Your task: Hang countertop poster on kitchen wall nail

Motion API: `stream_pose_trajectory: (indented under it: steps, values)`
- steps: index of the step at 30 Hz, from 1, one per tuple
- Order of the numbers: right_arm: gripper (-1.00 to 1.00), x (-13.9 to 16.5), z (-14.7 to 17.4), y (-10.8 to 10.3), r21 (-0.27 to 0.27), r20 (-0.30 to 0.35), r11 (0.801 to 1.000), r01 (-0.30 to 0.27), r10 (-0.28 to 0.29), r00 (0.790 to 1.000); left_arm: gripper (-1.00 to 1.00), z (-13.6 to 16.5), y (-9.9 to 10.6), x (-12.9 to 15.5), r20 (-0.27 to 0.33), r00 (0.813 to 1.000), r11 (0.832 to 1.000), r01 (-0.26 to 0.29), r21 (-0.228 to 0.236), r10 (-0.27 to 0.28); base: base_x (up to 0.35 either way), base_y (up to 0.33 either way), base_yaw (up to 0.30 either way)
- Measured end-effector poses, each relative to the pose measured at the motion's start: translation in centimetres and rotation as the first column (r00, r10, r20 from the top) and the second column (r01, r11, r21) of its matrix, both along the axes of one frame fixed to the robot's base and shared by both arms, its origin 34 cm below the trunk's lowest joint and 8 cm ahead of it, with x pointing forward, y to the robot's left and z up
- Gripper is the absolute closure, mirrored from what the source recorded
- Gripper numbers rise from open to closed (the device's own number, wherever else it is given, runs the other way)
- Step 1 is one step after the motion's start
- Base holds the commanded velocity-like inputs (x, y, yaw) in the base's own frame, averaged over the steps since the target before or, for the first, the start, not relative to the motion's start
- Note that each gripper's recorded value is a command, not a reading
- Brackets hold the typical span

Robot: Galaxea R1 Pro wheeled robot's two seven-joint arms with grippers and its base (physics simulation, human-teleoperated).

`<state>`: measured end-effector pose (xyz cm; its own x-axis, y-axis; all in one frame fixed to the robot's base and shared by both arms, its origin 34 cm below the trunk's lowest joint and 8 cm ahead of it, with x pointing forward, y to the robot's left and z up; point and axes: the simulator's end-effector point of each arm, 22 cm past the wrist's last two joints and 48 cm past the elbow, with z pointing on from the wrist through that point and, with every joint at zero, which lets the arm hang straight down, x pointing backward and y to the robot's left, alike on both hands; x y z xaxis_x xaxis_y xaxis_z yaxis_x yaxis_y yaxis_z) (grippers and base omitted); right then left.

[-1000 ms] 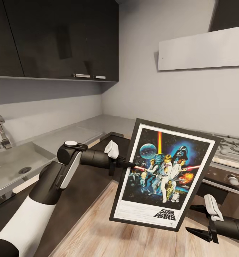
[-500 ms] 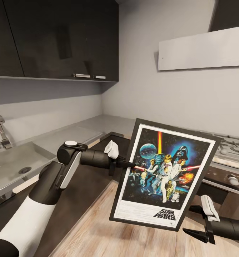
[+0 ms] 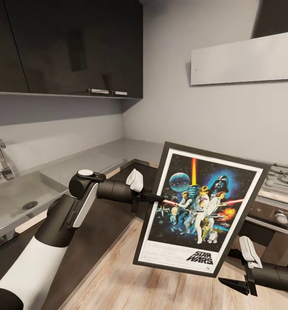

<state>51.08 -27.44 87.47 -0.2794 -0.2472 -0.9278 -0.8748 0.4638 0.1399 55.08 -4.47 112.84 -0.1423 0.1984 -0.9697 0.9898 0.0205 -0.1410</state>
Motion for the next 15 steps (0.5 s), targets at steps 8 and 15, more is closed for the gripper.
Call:
stream_pose_trajectory:
  steps: [8,15]
  values:
    - [-1.00,0.00,-0.01,0.00,0.000,0.000,1.000,0.000,0.000,1.000,1.00,0.02,-0.02,-0.02,0.000,1.000,1.000,0.001,0.000,-0.001,0.000,0.000,0.000]
    - [-1.00,0.00,0.00,0.01,0.000,0.000,1.000,0.000,0.000,1.000,1.00,0.02,-0.02,-0.02,0.000,1.000,1.000,0.001,0.000,-0.001,0.000,0.000,0.000]
